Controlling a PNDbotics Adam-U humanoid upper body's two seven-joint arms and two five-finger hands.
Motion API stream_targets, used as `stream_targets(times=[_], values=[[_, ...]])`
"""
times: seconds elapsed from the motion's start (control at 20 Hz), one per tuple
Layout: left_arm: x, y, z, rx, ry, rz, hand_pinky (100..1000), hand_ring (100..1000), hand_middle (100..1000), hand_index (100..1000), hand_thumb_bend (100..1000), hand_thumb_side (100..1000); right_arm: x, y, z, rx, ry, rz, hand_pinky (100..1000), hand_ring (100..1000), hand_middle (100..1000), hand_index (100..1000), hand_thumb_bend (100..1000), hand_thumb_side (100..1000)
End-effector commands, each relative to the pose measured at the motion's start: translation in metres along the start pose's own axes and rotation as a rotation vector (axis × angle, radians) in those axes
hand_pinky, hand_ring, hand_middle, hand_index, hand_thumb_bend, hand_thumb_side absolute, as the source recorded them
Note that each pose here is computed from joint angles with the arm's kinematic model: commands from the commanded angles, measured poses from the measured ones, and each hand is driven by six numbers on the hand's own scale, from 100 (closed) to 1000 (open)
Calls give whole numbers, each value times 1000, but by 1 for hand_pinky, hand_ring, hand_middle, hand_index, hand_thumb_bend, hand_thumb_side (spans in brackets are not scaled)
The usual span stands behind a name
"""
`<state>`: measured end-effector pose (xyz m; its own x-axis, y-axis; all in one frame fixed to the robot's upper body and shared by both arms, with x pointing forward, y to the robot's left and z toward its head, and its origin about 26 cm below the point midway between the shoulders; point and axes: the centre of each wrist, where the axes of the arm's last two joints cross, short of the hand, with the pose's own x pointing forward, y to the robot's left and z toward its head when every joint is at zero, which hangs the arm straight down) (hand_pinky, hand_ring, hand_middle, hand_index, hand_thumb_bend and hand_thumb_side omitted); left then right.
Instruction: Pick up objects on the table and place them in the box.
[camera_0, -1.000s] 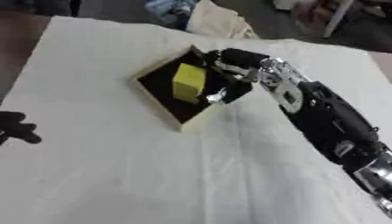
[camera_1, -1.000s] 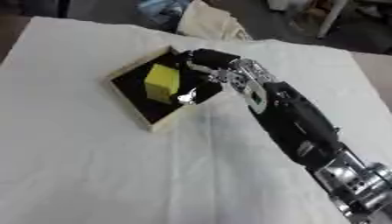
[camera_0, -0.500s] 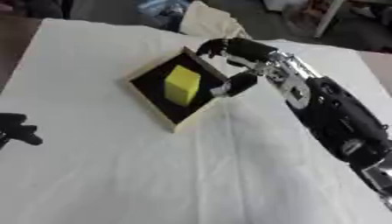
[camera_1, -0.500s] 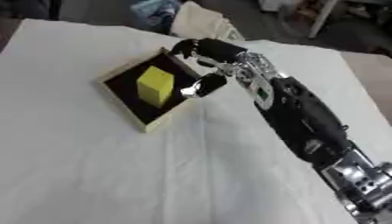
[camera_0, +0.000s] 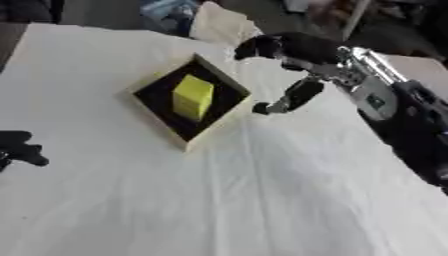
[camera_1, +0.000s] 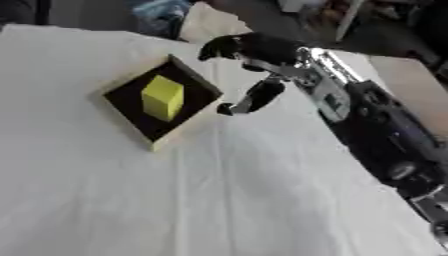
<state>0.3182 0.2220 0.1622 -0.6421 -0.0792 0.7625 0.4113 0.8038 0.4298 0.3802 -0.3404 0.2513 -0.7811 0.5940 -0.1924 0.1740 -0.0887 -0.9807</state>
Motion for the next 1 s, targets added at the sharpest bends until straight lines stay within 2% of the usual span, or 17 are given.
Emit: stream_targets(times=[0.05, 0.3, 0.75, 1.0], values=[[3, 7, 2, 13, 2, -34, 838, 612, 554, 773, 185, 870, 6, -28, 20, 31, -47, 85, 804, 849, 891, 931, 498, 453], [1, 8, 7, 28, 18, -41, 838, 612, 554, 773, 185, 874, 25, -35, 38, 71, -71, 122, 806, 860, 897, 932, 509, 442], [-3, 10, 14, 52, 46, -54, 839, 612, 556, 774, 185, 886, 70, -51, 46, -13, -87, 141, 805, 856, 894, 933, 529, 399], [-5, 10, 17, 65, 58, -59, 839, 614, 557, 774, 185, 890, 75, -51, 49, -55, -102, 170, 807, 860, 895, 936, 554, 391]])
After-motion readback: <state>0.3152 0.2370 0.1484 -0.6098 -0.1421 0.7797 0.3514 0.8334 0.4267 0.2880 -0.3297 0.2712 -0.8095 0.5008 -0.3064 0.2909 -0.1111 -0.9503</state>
